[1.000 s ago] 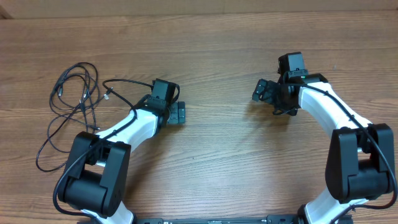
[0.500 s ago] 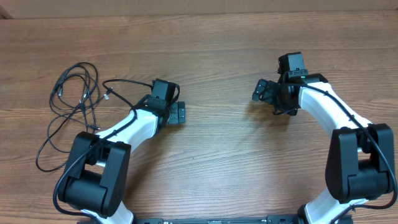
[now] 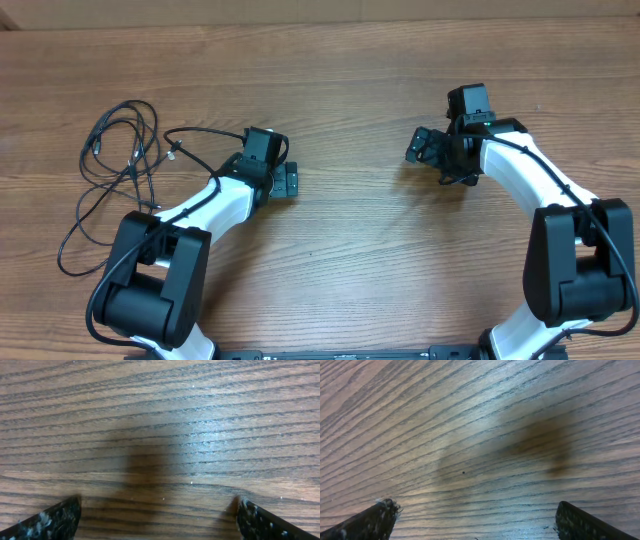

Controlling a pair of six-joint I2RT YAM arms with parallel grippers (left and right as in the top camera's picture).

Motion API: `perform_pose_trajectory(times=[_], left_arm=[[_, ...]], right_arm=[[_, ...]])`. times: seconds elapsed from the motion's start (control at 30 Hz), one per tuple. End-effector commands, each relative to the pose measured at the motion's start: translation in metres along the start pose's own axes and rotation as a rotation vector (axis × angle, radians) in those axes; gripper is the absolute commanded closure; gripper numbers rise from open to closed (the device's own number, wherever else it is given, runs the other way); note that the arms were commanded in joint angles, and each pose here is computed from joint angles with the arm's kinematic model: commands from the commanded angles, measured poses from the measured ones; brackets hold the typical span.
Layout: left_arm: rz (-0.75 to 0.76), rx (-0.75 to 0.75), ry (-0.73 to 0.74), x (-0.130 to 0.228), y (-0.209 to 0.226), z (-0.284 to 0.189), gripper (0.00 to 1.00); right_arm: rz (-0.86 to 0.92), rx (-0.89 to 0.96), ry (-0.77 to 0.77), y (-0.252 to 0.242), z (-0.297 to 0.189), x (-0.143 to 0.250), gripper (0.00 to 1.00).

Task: Untangle cables

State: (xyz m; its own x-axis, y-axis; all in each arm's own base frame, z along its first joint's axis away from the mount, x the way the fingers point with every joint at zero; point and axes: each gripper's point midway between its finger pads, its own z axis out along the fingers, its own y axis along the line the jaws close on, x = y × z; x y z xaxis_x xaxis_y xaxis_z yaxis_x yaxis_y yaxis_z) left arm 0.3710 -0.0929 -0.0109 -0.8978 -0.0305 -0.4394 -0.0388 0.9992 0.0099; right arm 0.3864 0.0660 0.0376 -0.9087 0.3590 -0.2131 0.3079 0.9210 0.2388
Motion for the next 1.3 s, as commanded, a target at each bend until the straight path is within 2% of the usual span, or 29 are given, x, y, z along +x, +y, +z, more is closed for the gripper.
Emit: perform_pose_trajectory(times=[0.0, 0.47, 0.67, 0.83, 0.97, 1.03, 1.27], left_arm=[[0.051, -0.121, 0.346, 0.124, 0.039, 0.037, 0.0], [0.073, -0.177, 0.327, 0.121, 0.049, 0.039, 0.0], [0.07, -0.195, 0.263, 0.105, 0.05, 0.036, 0.0], [0.033, -0.148, 0.093, 0.056, 0.039, 0.012, 0.0], [-0.003, -0.124, -0.073, 0.012, 0.037, -0.027, 0.0], [0.027, -0.134, -0.139, -0.002, 0.041, -0.047, 0.0], [0.125, -0.149, -0.285, -0.008, 0.06, -0.098, 0.01]], right_arm=[[0.004, -0.002, -0.009, 0.001, 0.0, -0.003, 0.0], [0.004, -0.002, -0.008, 0.001, 0.0, -0.003, 0.0], [0.004, -0.002, -0.009, 0.001, 0.0, -0.003, 0.0], [0.004, -0.002, -0.009, 0.001, 0.0, -0.003, 0.0], [0.004, -0.002, -0.009, 0.001, 0.0, -0.003, 0.0], [0.004, -0.002, -0.009, 0.001, 0.0, -0.003, 0.0], [0.004, -0.002, -0.008, 0.001, 0.0, -0.003, 0.0]])
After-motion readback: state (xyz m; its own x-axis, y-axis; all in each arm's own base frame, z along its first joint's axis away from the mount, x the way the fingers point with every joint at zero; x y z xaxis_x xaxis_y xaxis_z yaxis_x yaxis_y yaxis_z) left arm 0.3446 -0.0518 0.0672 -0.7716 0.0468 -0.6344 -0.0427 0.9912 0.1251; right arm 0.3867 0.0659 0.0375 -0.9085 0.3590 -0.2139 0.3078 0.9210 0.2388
